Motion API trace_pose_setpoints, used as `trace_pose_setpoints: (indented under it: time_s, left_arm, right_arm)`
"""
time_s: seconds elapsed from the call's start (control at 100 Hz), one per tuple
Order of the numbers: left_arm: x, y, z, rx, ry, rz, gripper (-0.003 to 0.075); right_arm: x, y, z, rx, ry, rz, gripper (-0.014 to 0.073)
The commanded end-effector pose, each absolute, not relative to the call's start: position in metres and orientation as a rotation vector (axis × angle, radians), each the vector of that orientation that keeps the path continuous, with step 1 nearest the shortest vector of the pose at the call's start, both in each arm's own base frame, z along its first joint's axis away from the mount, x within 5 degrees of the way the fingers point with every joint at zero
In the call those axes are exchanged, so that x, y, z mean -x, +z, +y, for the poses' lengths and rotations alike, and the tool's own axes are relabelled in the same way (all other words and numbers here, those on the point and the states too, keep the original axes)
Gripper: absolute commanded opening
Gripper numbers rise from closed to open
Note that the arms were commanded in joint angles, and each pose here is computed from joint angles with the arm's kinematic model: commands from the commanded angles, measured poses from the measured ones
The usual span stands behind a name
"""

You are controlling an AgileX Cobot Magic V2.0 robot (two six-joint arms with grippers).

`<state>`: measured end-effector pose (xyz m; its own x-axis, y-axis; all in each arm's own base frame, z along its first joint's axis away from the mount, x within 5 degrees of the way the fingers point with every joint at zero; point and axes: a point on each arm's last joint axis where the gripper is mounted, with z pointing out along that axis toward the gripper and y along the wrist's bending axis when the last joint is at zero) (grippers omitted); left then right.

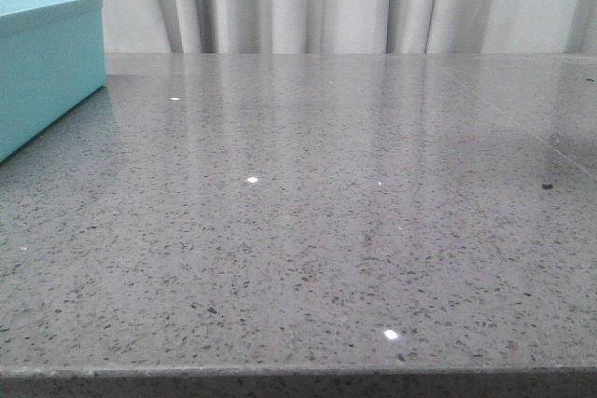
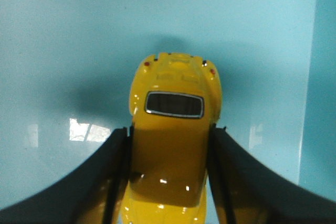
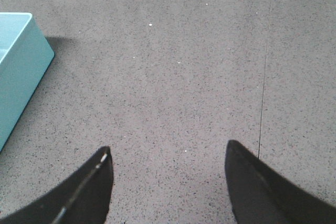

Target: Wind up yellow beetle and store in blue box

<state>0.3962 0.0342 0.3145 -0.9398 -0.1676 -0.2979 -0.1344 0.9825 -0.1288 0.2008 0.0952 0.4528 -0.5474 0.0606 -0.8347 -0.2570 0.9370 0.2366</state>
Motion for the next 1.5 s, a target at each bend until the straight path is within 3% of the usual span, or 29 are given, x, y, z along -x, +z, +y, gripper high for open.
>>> trace_pose_setpoints:
  time_s: [0.0, 0.08, 0.15, 0.4, 0.54, 0.64, 0.8, 0.89, 1.16, 1.49]
  left_arm:
    - [-0.386, 0.342, 0.031, 0.222, -0.180, 2.757, 0.0302]
    - [-0.386, 0.342, 0.031, 0.222, -0.180, 2.757, 0.0384]
    - [-0.386, 0.342, 0.031, 0.222, -0.180, 2.757, 0.0405]
    - [-0.381, 0.351, 0.030, 0.150, -0.172, 2.734, 0.0402]
    - [-0.366, 0.375, 0.026, 0.073, -0.179, 2.663, 0.0334]
    - [-0.352, 0.398, 0.024, 0.051, -0.171, 2.586, 0.0215]
    - [-0.320, 0.437, 0.018, 0.005, -0.169, 2.455, 0.0008]
    - [-0.300, 0.458, 0.014, -0.018, -0.178, 2.383, -0.0019]
    - [-0.240, 0.492, -0.001, -0.141, -0.230, 2.186, -0.0019]
    - [-0.174, 0.445, -0.007, -0.105, -0.211, 2.064, -0.0019]
  right_arm:
    - [-0.194, 0.472, 0.091, 0.139, 0.439, 1.995, 0.0465]
    - [-0.194, 0.472, 0.091, 0.139, 0.439, 1.995, 0.0465]
    - [-0.194, 0.472, 0.091, 0.139, 0.439, 1.995, 0.0465]
    - [-0.190, 0.473, 0.090, 0.167, 0.422, 1.982, 0.0465]
    - [-0.177, 0.470, 0.083, 0.192, 0.405, 1.945, 0.0448]
    - [-0.165, 0.460, 0.075, 0.200, 0.385, 1.902, 0.0343]
    - [-0.144, 0.439, 0.063, 0.216, 0.345, 1.878, 0.0069]
    - [-0.130, 0.430, 0.055, 0.218, 0.344, 1.851, -0.0075]
    - [-0.096, 0.401, 0.038, 0.226, 0.352, 1.740, -0.0064]
    - [-0.065, 0.368, 0.023, 0.226, 0.354, 1.666, -0.0064]
